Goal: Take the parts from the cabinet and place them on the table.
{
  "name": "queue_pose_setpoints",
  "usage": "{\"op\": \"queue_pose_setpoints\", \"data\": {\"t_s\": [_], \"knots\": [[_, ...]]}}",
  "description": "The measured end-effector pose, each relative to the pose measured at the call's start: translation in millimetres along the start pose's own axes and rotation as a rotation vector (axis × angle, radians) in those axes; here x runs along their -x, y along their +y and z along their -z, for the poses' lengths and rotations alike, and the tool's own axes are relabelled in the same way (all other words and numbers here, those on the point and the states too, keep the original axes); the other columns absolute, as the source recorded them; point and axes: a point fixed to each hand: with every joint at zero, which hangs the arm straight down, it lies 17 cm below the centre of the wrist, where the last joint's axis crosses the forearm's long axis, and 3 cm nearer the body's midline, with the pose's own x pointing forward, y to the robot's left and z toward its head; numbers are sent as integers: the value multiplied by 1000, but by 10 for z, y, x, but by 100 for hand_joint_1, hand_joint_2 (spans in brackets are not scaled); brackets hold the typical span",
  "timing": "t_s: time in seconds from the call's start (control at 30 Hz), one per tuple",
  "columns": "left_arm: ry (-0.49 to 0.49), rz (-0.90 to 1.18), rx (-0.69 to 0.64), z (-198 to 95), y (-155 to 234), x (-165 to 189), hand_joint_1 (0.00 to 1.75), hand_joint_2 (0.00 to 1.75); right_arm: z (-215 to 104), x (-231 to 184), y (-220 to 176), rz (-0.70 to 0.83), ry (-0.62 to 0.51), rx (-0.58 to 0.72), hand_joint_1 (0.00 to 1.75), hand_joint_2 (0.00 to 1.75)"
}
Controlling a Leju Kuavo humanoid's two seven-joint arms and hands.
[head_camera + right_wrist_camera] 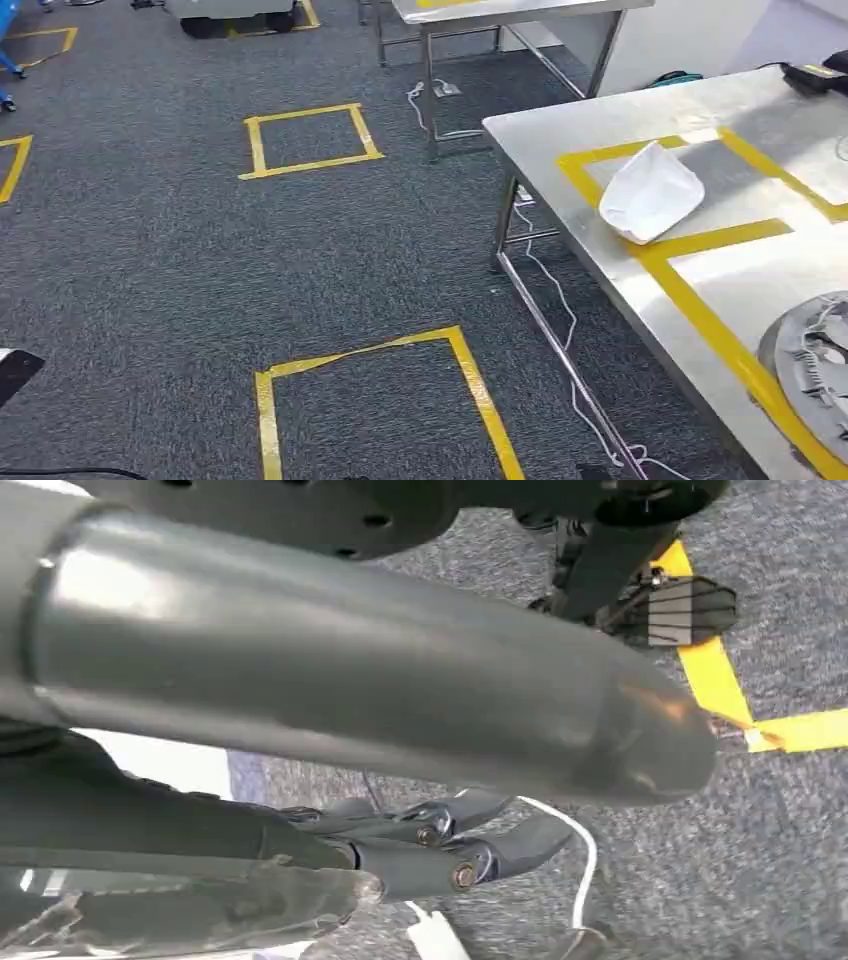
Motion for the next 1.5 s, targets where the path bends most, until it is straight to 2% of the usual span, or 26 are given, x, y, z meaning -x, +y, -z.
{"op": "queue_pose_setpoints", "data": {"t_s": [0.83, 1.5], "knots": [[1, -9, -2, -30, -3, 16, 0, 0, 6, -30, -10, 2, -4, 2, 0, 0], [-37, -14, 3, -26, -29, -75, 0, 0, -8, -84, 67, 43, -28, -39, 0, 0]]}}
